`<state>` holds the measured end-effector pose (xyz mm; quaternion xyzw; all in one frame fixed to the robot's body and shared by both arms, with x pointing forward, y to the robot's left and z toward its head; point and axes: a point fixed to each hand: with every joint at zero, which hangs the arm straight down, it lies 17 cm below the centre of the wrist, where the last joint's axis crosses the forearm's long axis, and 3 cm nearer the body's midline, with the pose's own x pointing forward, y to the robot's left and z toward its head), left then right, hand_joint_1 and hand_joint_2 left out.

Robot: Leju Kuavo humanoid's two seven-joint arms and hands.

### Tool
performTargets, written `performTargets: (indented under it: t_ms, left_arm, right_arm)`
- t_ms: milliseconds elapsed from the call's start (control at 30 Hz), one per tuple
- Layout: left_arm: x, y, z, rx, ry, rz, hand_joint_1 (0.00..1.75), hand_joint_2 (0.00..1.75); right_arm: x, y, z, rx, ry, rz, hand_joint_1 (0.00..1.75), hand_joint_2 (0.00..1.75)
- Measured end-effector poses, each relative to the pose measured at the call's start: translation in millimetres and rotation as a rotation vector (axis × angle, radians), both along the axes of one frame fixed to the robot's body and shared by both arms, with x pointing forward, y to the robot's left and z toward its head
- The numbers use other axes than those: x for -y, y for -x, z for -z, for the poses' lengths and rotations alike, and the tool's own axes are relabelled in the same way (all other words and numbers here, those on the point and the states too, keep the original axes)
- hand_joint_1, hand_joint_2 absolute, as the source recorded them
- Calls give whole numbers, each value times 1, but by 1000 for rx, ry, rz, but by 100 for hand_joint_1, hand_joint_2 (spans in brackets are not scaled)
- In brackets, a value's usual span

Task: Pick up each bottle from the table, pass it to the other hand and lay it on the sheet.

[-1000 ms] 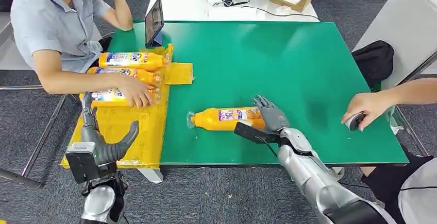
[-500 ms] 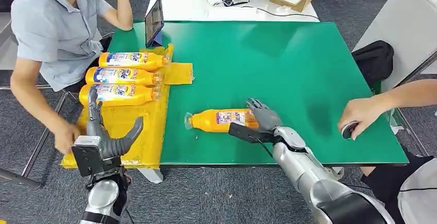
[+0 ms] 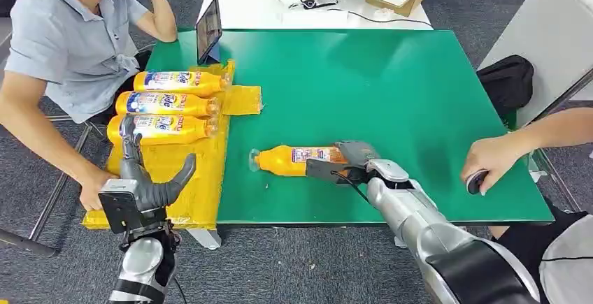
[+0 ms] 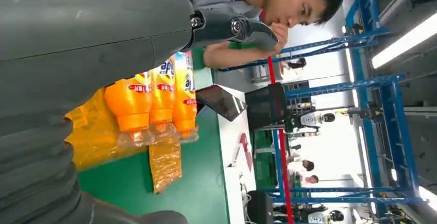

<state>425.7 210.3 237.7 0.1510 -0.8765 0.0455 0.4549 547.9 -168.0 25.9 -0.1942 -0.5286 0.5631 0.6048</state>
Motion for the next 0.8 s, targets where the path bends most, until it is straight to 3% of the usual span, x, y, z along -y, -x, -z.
performTargets:
  t_ms: [167,400,567,800]
  left_arm:
    - [0,-1,3,-7,8,1,0,175]
    - [-1,2,10,-22,20,14,0,175]
    - [1,4,31,-106,113,86,0,175]
    - [6,17,61,-198,299,183,0,175]
  right_arm:
    - [-4,1,-1,-9,-31,-3,175,175]
    - [-19,9,-7,30,-219,-13,175,175]
    - [-31,19,-21,62,-528,54,175,175]
    - [-5,27,-75,328,-904,275,175,175]
